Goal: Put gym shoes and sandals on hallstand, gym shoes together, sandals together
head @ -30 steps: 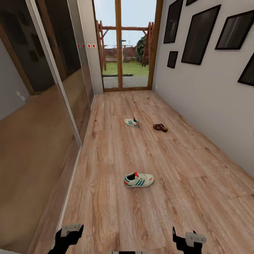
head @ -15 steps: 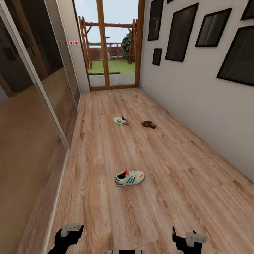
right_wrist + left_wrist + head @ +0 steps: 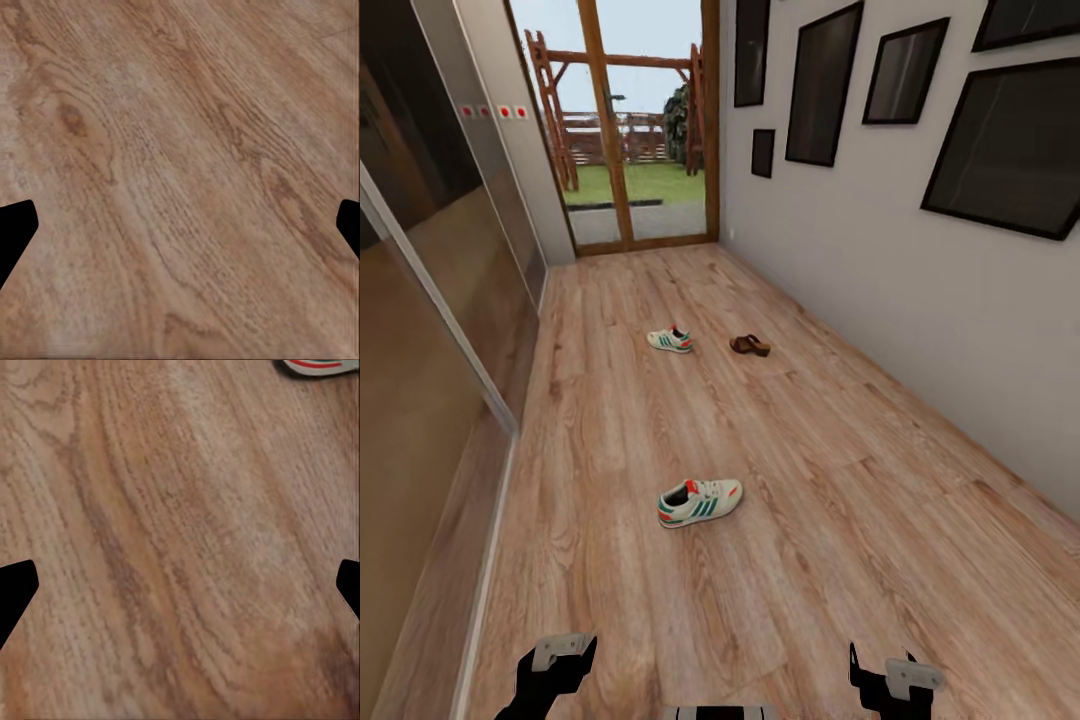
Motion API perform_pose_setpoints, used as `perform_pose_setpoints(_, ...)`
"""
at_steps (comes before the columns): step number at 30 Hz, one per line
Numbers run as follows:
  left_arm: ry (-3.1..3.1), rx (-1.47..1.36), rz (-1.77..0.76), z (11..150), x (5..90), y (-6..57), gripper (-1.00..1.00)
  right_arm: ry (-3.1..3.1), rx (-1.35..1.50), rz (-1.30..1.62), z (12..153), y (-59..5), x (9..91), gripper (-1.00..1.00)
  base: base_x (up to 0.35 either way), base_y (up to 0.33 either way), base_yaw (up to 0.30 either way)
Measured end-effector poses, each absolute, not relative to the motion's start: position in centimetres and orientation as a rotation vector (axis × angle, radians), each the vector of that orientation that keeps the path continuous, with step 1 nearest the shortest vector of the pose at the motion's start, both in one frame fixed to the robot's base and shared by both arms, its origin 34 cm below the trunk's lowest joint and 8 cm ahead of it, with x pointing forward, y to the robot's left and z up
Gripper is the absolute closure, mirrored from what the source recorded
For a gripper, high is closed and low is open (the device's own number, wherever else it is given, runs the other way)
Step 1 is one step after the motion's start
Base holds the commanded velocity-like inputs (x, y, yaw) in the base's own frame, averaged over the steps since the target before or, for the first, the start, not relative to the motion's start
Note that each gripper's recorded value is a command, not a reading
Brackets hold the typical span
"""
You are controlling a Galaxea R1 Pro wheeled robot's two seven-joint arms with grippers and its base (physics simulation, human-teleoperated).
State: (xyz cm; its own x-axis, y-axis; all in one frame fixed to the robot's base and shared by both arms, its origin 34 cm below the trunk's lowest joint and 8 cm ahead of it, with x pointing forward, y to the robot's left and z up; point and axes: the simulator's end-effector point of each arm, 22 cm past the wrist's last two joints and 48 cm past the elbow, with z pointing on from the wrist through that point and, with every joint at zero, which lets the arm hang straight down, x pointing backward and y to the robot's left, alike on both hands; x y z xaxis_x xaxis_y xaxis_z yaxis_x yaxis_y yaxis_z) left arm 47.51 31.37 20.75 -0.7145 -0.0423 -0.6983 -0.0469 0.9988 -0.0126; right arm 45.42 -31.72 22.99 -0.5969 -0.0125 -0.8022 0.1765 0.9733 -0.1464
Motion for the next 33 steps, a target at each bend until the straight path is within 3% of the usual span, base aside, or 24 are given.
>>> perform_pose_setpoints(15,2.383,-0.061,0.008,20.2,47.0,31.4,-1.0,2.212,0.113,-0.264,22.4,-31.7,45.0,-1.0,0.129,0.0,-0.232)
perform_pose_setpoints(33,2.399,-0.061,0.009,19.6,46.5,31.4,-1.0,2.226,0.111,-0.265,21.9,-31.7,44.5,-1.0,0.01,0.0,-0.198)
